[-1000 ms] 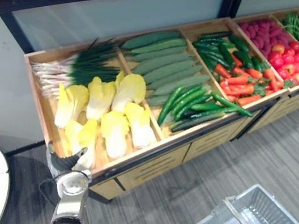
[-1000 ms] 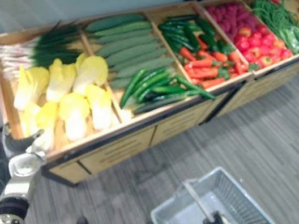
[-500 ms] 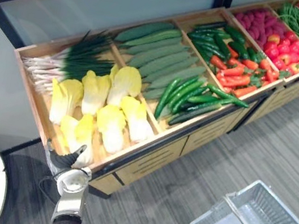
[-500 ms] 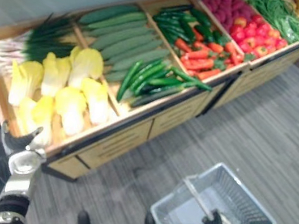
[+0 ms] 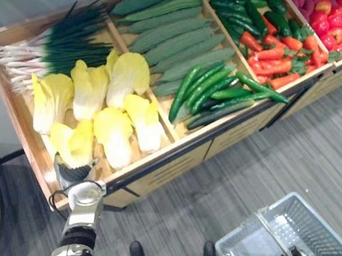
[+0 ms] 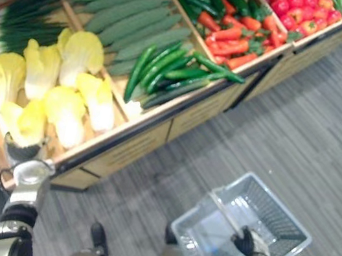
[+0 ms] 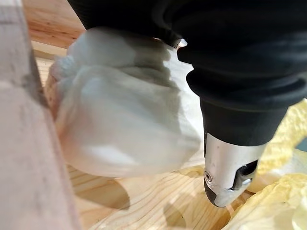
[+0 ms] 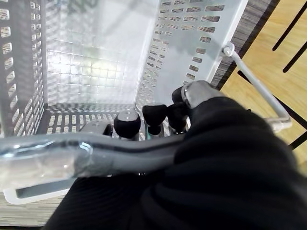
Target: Pick vegetable in the basket
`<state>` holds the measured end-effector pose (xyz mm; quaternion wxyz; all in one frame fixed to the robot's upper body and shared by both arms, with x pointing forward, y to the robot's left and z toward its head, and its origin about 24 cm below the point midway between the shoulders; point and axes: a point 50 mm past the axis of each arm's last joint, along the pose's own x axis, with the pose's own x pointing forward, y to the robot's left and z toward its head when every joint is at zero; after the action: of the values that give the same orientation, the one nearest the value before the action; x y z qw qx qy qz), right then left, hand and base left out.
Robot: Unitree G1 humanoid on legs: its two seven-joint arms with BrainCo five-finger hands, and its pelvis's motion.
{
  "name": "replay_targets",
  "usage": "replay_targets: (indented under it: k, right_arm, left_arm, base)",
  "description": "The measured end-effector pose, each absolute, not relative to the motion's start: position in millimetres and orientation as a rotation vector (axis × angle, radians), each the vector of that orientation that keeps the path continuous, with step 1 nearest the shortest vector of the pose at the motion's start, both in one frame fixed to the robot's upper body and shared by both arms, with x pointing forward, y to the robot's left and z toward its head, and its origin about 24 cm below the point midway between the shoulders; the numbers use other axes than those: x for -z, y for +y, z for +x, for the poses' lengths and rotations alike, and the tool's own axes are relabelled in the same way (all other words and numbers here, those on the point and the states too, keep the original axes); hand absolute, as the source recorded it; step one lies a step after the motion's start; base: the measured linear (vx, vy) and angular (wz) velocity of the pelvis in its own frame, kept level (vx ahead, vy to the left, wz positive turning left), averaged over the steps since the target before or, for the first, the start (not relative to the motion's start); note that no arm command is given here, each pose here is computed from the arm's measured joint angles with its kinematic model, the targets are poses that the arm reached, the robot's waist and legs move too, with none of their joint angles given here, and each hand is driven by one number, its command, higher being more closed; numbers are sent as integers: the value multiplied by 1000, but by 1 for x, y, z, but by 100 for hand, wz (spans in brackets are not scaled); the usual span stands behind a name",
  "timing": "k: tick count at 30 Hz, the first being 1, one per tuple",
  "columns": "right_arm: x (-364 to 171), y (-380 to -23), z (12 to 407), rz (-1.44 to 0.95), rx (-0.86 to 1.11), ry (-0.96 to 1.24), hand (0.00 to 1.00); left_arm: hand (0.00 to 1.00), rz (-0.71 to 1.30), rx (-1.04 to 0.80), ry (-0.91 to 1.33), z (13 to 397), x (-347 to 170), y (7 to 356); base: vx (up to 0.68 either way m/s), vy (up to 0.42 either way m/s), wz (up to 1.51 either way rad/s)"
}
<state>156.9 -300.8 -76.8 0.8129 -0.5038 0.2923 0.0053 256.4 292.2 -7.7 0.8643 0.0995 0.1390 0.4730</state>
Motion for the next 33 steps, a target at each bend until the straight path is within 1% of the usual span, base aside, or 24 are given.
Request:
replay_targets:
  k: [7, 14, 19, 27, 33]
  right_arm:
    - [75, -292, 168, -1063, -32, 577, 100]
    - [74, -288, 171, -1067, -42, 559, 100]
    - [72, -284, 176, -1076, -48, 529, 100]
    - [67, -278, 186, -1077, -62, 478, 100]
    - [63, -274, 194, -1071, -67, 449, 100]
  left_arm:
    - [0, 258, -1016, 322, 261, 3, 305]
    - [0, 344, -984, 344, 261, 7, 303]
    - [0, 359, -969, 361, 260, 10, 301]
    - [0, 540, -886, 415, 259, 19, 299]
    - [0, 601, -828, 461, 255, 24, 308]
  base:
    - [-15, -7, -10]
    - [-41, -2, -8]
    - [-1, 1, -11]
    - [8, 0, 0]
    - [6, -2, -4]
